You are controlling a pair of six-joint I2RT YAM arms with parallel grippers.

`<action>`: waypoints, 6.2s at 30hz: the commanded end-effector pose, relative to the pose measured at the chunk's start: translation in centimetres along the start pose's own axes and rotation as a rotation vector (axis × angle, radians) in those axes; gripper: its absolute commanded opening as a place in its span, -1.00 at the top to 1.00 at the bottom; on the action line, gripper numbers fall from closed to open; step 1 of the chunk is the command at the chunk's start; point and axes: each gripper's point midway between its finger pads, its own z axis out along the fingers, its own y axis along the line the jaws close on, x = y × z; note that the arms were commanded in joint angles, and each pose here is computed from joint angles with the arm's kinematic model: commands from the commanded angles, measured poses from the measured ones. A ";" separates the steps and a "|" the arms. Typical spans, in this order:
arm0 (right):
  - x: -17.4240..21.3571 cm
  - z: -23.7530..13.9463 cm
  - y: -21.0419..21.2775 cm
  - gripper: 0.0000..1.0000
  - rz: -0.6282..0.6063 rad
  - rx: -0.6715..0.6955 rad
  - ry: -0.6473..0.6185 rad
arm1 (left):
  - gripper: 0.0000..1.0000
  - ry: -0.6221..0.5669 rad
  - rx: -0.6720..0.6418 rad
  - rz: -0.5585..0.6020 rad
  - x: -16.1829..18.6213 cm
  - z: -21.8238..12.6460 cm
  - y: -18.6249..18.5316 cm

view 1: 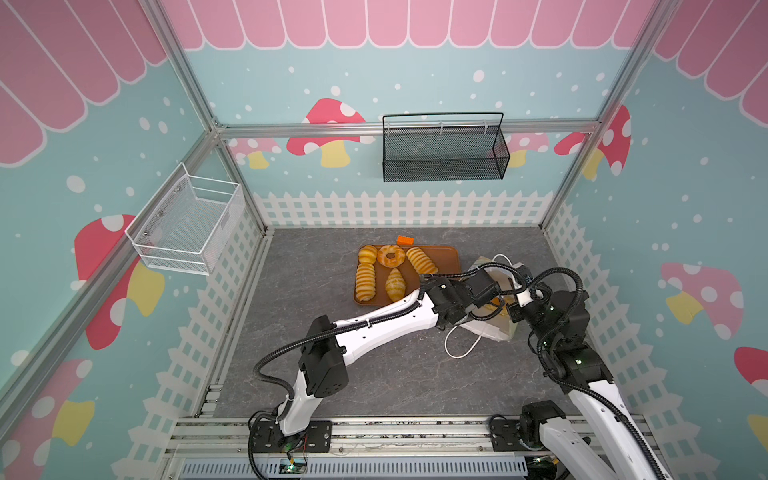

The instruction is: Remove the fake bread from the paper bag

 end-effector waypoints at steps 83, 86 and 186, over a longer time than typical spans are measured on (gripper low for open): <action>-2.5 0.9 3.5 1.00 0.140 -0.270 0.041 | 0.43 -0.078 0.211 0.136 4.3 -1.6 -2.3; -2.5 0.9 3.6 1.00 0.136 -0.271 0.041 | 0.35 -0.088 0.181 0.116 4.1 -1.8 -1.6; -1.2 0.7 1.4 1.00 0.111 -0.138 0.104 | 1.00 -0.246 0.186 -0.100 3.0 -8.4 3.2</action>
